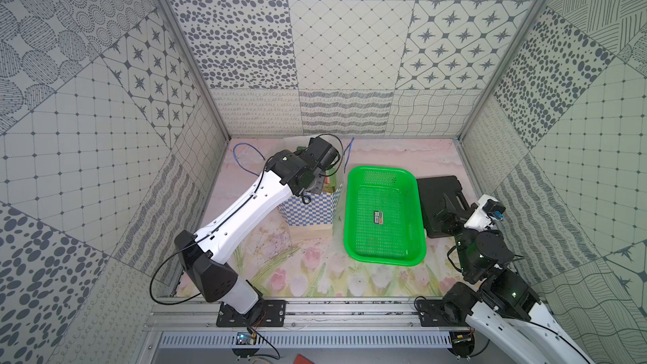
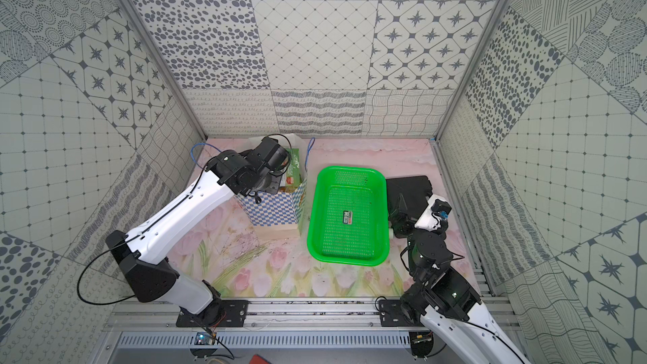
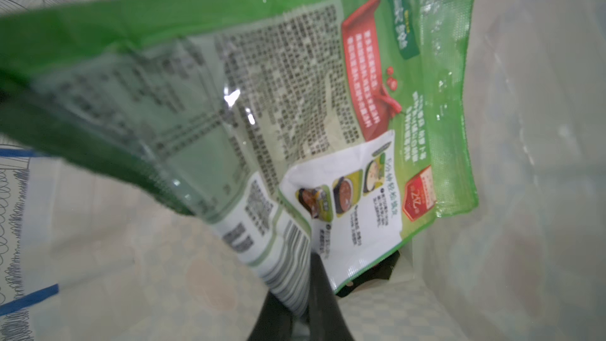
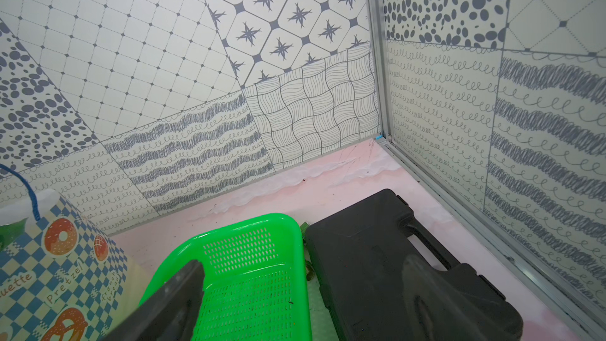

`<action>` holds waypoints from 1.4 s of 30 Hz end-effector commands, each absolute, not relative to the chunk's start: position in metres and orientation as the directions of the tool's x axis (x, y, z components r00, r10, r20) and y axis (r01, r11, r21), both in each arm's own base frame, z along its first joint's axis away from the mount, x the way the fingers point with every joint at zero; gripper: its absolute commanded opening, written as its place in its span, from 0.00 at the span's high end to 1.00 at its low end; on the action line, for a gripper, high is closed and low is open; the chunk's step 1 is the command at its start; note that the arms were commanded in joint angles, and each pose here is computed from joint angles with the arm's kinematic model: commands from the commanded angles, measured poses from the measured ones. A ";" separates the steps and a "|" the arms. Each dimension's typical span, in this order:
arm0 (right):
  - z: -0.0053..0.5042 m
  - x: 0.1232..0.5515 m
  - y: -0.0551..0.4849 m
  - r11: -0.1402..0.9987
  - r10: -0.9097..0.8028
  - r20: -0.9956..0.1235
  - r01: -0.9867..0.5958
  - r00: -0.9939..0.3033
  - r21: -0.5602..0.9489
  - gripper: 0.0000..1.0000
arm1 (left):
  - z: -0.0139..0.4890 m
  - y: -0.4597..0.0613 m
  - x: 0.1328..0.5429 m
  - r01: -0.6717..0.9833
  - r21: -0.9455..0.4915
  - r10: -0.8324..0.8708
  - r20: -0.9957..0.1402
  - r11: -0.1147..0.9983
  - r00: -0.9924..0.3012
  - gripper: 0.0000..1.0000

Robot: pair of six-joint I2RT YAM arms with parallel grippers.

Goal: Place the condiment packets inside the bag
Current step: Place the condiment packet in the paper bag, then reset both arms

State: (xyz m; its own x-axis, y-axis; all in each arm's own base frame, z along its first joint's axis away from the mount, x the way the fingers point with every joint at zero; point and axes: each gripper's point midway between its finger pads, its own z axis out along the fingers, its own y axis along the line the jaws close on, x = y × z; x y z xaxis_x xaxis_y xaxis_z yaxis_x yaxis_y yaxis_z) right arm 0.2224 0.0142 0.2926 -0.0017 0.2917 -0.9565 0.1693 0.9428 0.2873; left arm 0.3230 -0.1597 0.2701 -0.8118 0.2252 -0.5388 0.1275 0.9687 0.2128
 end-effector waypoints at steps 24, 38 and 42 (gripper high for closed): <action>0.299 0.231 0.048 0.976 0.219 -0.974 0.006 -0.061 0.219 0.03 | 0.362 -0.152 0.236 0.285 -0.182 0.043 -0.771 0.941 -0.635 0.04; 0.286 0.250 0.064 0.995 0.095 -0.988 0.001 -0.122 0.096 0.03 | 0.289 -0.083 0.185 0.059 -0.468 -0.371 -0.765 0.882 -0.526 0.01; 0.284 0.251 0.066 0.997 0.076 -0.990 -0.009 -0.115 0.078 0.03 | 0.261 -0.070 0.186 -0.001 -0.469 -0.409 -0.769 0.883 -0.492 0.01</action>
